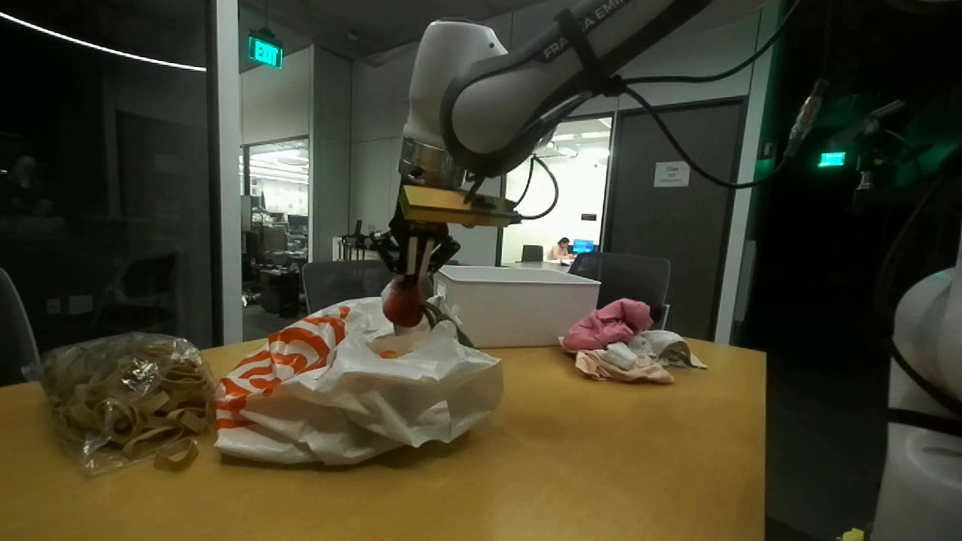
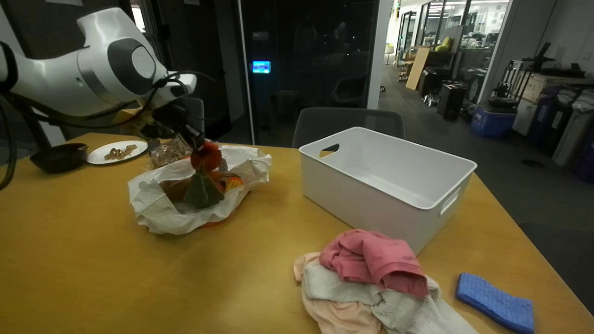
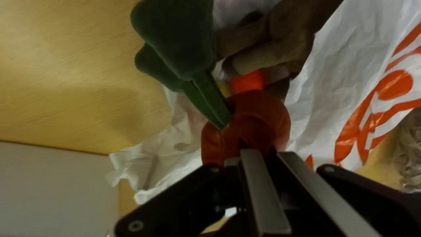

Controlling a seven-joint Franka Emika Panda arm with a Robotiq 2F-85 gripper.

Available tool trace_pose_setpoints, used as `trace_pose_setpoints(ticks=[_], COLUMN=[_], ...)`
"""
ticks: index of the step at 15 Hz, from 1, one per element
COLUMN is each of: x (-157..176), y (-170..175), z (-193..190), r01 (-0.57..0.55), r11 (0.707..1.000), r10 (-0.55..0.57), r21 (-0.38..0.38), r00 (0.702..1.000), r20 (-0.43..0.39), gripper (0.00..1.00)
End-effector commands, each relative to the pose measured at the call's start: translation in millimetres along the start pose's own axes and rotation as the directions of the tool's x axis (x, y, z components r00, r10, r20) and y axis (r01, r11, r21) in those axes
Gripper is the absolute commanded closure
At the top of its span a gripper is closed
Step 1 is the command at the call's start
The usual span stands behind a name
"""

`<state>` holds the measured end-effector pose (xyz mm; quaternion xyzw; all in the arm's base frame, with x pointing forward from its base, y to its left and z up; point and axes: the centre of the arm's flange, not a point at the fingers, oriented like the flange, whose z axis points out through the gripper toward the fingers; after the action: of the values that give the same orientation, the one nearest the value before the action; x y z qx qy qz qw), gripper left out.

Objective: Pick up the brown toy, small red toy, yellow container with an orange lid, orange toy, big red toy one by one and put them into the plastic bag

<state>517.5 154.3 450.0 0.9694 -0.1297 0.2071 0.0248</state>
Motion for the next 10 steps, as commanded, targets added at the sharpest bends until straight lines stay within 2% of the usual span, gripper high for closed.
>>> trace_pose_setpoints(ticks=[1, 3, 5, 7, 10], x=[1, -2, -3, -1, -4], y=[-6, -5, -3, -4, -17], z=[21, 32, 41, 47, 45], r01=[0.103, 0.132, 0.162, 0.232, 0.367], r11=[0.989, 0.983, 0.981, 0.972, 0.93], r10=[-0.117, -0.155, -0.182, -0.236, -0.366], r21=[0.107, 0.125, 0.105, 0.046, 0.012], r00=[0.985, 0.968, 0.956, 0.953, 0.925], r20=[0.128, 0.199, 0.23, 0.188, 0.105], gripper=[0.9, 0.9, 0.9, 0.9, 0.9])
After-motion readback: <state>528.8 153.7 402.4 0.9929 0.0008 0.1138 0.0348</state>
